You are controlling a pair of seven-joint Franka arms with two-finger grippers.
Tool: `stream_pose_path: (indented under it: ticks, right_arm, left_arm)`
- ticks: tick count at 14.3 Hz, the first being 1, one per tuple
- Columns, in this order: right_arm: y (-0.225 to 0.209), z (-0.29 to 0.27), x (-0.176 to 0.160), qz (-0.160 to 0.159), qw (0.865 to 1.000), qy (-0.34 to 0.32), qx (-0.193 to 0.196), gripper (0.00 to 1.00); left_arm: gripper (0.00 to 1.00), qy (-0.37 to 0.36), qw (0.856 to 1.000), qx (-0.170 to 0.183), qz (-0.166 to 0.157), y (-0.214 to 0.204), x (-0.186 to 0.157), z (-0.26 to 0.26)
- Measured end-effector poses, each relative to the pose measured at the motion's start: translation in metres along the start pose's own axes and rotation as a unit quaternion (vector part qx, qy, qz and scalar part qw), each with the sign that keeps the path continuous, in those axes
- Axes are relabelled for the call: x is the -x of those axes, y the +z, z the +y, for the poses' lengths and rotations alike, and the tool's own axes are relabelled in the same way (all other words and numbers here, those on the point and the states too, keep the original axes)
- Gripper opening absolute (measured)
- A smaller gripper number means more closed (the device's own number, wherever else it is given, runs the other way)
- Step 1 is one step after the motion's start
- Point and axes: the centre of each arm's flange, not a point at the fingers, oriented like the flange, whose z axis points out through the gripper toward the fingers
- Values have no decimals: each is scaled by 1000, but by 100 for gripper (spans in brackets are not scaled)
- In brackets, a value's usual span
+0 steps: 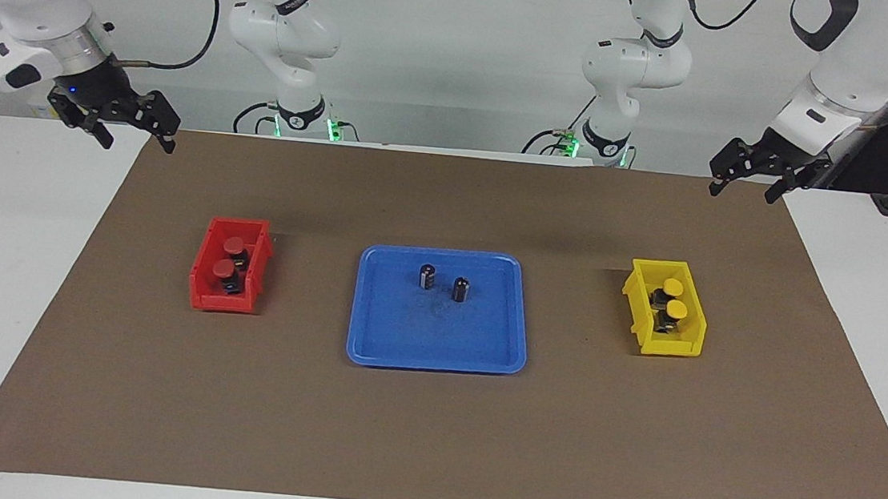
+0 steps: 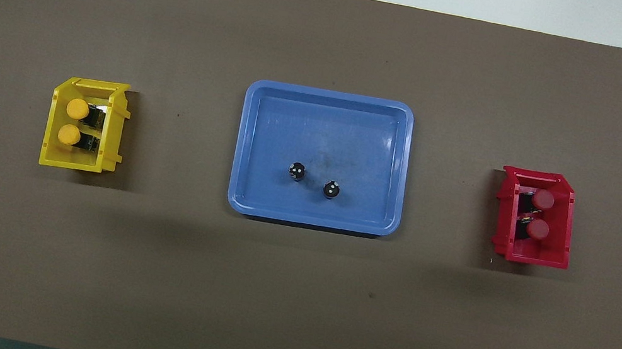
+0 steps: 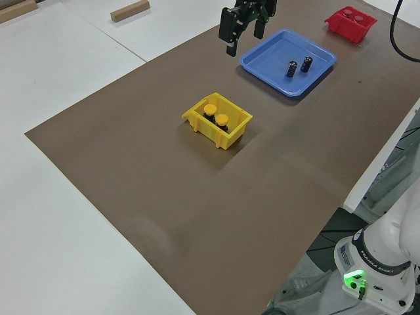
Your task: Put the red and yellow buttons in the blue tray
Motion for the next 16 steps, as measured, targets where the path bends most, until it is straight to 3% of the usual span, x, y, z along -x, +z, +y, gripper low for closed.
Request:
stream_pose_path:
  ticks: [9,12,16]
  right_arm:
    - [0,-1,-1,4,1000,-1,0,100]
    - [8,-23,-16,28,999,-21,4,100]
    - [56,-46,-53,35,999,-31,7,100]
  left_arm:
    - [100,0,1000,0,-5,5,1,0]
    - [100,0,1000,1,-8,10,2,0]
    - [100,0,1000,1,-8,9,4,0]
